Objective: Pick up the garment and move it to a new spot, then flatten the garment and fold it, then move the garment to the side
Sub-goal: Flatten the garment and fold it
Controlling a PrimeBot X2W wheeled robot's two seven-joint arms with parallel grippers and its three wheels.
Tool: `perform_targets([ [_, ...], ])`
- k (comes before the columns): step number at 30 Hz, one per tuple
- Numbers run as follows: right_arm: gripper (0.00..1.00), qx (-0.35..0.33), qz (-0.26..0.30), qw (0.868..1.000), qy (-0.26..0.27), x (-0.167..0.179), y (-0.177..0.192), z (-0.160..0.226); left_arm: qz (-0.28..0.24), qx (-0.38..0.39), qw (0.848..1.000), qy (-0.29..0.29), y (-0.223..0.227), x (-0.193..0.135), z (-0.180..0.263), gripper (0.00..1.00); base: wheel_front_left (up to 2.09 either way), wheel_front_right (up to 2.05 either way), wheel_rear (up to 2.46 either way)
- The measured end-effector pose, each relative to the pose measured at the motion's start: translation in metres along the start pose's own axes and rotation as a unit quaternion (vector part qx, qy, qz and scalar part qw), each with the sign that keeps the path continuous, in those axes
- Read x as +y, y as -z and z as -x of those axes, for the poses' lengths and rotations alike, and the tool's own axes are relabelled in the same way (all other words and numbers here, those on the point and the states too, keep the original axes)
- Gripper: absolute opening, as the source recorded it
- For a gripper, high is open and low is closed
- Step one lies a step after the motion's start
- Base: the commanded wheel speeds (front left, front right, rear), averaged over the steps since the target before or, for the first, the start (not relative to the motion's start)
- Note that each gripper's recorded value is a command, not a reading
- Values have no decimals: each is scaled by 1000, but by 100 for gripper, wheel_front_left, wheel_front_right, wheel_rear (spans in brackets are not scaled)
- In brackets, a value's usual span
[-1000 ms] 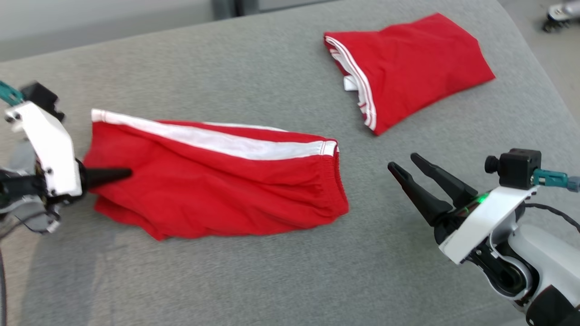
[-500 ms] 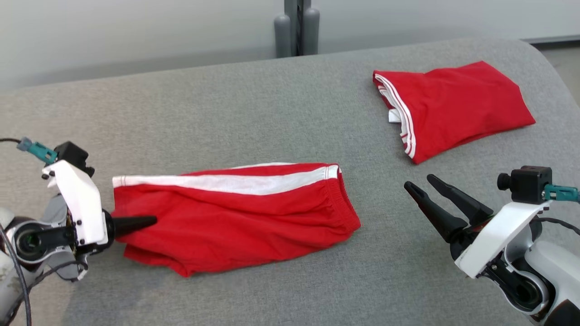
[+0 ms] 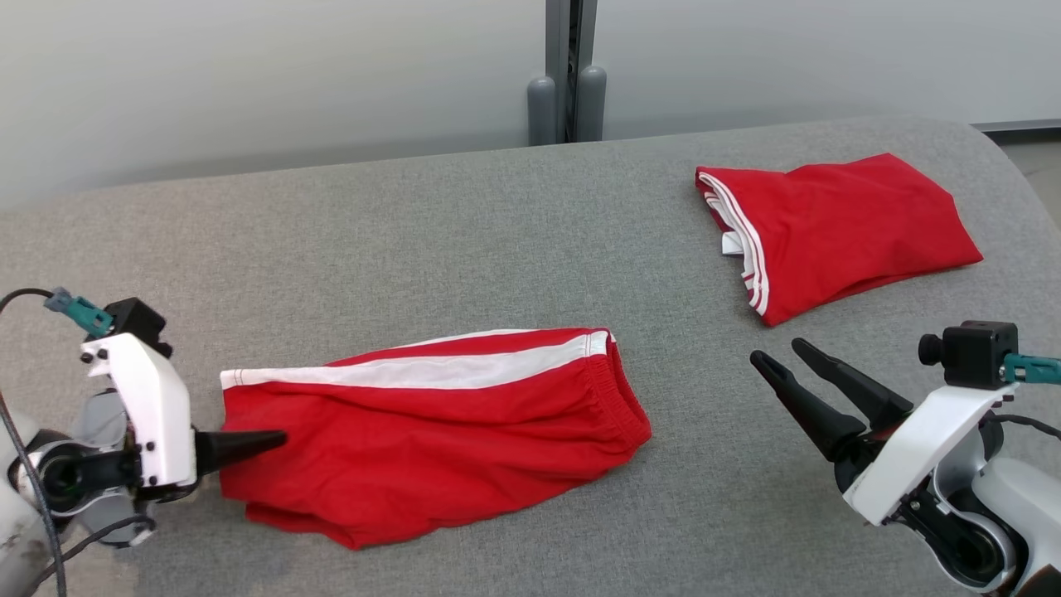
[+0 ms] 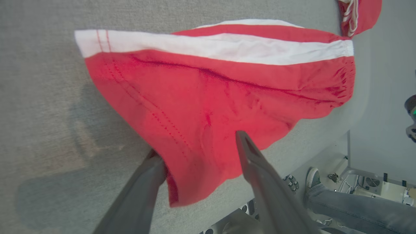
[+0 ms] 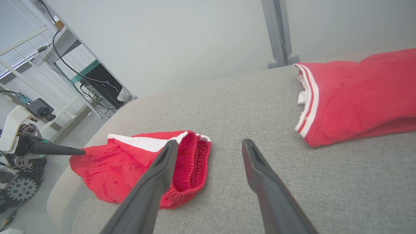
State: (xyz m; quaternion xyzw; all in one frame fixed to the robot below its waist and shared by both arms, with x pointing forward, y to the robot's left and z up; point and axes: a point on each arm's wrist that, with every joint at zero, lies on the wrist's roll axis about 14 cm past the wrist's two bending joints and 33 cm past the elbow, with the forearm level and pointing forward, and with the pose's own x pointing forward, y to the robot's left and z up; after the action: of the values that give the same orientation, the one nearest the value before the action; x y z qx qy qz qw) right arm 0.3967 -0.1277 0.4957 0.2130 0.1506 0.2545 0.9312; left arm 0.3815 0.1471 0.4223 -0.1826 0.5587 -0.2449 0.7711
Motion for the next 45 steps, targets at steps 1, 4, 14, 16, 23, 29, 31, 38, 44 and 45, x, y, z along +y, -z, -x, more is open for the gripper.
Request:
perform_targets([
  [1,100,-3,2,1000,1,0,-1,1,-15,0,1000,-20,0,7,4,100,0,0,0],
  [4,100,-3,3,1000,3,1,1,6,-67,-19,995,-76,-9,25,19,100,0,0,0],
  [14,100,-22,37,999,19,-10,-6,4,-139,-162,971,-108,-60,17,68,100,0,0,0],
  [16,100,-46,56,997,23,-12,-17,0,-153,-200,960,-123,-68,18,78,100,0,0,0],
  [23,100,-98,85,991,40,-18,-36,-4,-154,-338,915,-156,-77,21,107,100,0,0,0],
  [29,100,-132,93,986,45,-13,-42,-4,-137,-454,863,-172,-73,21,130,100,0,0,0],
  [31,100,-151,101,982,53,-15,-49,-4,-141,-480,847,-180,-67,22,132,100,0,0,0],
  [38,100,-189,93,974,80,-8,-39,-4,-120,-544,805,-205,-55,19,133,100,0,0,0],
  [44,100,-194,86,973,96,-7,-29,-3,-105,-593,767,-219,-36,12,141,100,0,0,0],
  [45,100,-193,85,972,99,-7,-27,-2,-97,-598,764,-222,-31,13,141,100,0,0,0],
])
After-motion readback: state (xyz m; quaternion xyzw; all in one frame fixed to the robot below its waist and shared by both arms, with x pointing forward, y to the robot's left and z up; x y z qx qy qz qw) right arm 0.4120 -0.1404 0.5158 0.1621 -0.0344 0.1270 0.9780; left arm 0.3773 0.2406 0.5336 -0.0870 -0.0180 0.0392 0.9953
